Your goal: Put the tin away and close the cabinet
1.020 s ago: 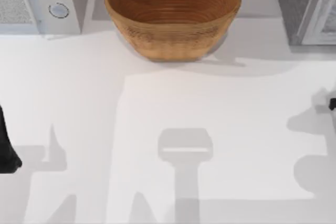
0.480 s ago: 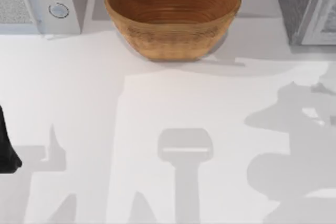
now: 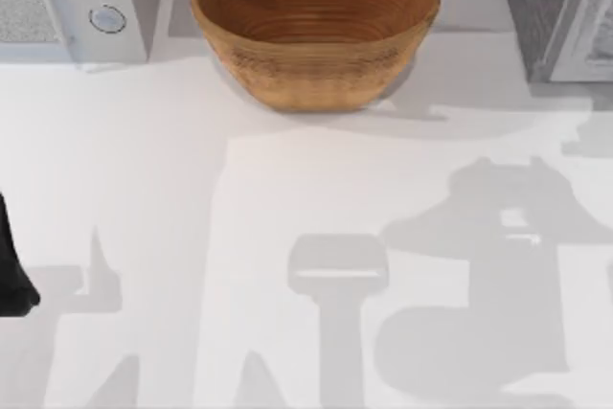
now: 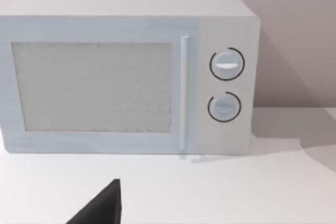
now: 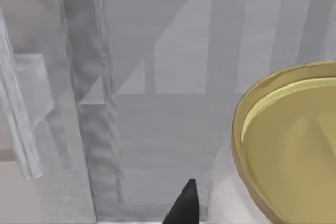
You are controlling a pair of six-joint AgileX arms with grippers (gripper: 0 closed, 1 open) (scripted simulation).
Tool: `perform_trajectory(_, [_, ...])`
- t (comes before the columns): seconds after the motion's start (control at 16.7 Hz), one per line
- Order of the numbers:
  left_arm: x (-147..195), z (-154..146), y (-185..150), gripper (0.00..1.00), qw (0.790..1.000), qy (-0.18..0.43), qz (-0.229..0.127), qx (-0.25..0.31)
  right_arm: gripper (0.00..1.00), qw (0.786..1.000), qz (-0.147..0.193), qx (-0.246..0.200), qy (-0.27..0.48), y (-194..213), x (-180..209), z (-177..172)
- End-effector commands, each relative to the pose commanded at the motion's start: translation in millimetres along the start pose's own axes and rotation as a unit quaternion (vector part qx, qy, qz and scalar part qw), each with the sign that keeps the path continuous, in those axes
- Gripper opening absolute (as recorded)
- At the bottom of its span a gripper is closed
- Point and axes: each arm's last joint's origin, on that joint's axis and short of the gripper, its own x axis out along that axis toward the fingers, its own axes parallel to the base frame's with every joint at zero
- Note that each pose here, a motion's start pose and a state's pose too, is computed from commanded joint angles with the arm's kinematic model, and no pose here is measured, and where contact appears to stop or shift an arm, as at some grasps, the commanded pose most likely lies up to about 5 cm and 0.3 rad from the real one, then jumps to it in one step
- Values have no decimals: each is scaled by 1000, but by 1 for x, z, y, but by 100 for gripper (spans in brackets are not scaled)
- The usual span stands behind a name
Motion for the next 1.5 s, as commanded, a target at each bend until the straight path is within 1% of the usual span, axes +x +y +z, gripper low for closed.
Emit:
perform_trajectory(0.3, [0, 0, 0, 100, 1000, 0, 0, 0, 0, 1000, 0, 1, 2, 0, -2, -1])
perform_trajectory(0.48, [0, 0, 0, 100, 1000, 0, 0, 0, 0, 1000, 0, 1, 2, 5, -17, 3])
perform_trajectory(0.66, [0, 0, 0, 100, 1000, 0, 0, 0, 0, 1000, 1, -1, -8, 13, -48, 10])
perform_trajectory(0.96, [0, 0, 0, 100, 1000, 0, 0, 0, 0, 999, 1, -6, -54, 27, -118, 13])
perform_trajectory(1.2, [0, 0, 0, 100, 1000, 0, 0, 0, 0, 995, 2, -5, -96, 35, -164, -8])
perform_trajectory(1.32, [0, 0, 0, 100, 1000, 0, 0, 0, 0, 995, 3, -4, -104, 37, -177, -24])
perform_trajectory(1.5, [0, 0, 0, 100, 1000, 0, 0, 0, 0, 995, 4, -3, -102, 38, -184, -48])
